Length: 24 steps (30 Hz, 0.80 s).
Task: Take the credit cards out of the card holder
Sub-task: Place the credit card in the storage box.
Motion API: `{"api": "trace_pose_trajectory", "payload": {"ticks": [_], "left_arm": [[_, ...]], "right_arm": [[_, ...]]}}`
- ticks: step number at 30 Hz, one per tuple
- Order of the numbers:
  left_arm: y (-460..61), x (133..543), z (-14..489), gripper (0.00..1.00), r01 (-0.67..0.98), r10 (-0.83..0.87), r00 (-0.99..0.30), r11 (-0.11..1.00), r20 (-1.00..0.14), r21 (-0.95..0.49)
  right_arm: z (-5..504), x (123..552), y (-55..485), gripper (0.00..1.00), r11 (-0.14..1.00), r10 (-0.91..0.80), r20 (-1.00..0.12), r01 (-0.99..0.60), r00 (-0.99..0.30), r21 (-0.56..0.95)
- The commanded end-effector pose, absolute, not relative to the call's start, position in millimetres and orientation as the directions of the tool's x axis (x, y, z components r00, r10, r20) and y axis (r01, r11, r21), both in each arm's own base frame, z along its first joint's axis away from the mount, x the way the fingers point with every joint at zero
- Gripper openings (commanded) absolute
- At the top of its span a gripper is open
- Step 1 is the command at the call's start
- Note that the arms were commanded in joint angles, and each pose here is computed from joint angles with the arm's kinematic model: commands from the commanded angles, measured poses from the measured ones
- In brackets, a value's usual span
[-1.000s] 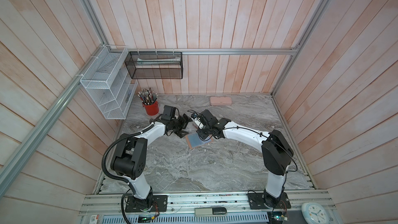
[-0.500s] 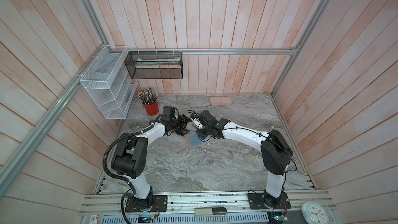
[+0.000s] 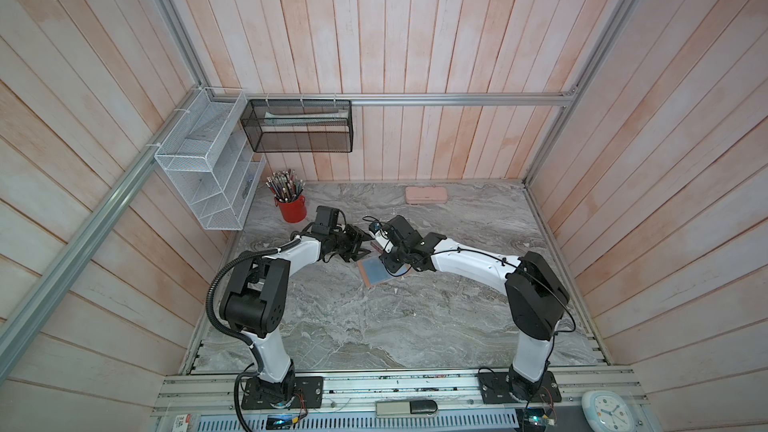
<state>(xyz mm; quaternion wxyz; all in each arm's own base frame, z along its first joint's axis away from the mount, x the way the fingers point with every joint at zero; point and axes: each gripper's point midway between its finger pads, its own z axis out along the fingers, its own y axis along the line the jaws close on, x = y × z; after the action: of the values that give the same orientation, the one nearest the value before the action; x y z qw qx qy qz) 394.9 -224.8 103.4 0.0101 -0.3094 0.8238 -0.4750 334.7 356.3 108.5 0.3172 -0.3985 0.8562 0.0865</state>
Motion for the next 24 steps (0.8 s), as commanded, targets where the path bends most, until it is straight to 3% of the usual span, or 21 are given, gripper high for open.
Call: {"api": "trace_pose_trajectory", "payload": {"ticks": [1,24], "left_arm": [[-222,395,101,0.49,-0.491,-0.494,-0.820,0.346,0.290,-0.800],[-228,395,121,0.38,-0.458,-0.403,-0.858,0.319,0.319,-0.830]], "right_arm": [[129,329,360,0.00,0.650,-0.607,-0.662,-0.754,-0.440,-0.095],[137,323,356,0.00,0.627,-0.583,-0.727,-0.770,-0.363,-0.118]]}}
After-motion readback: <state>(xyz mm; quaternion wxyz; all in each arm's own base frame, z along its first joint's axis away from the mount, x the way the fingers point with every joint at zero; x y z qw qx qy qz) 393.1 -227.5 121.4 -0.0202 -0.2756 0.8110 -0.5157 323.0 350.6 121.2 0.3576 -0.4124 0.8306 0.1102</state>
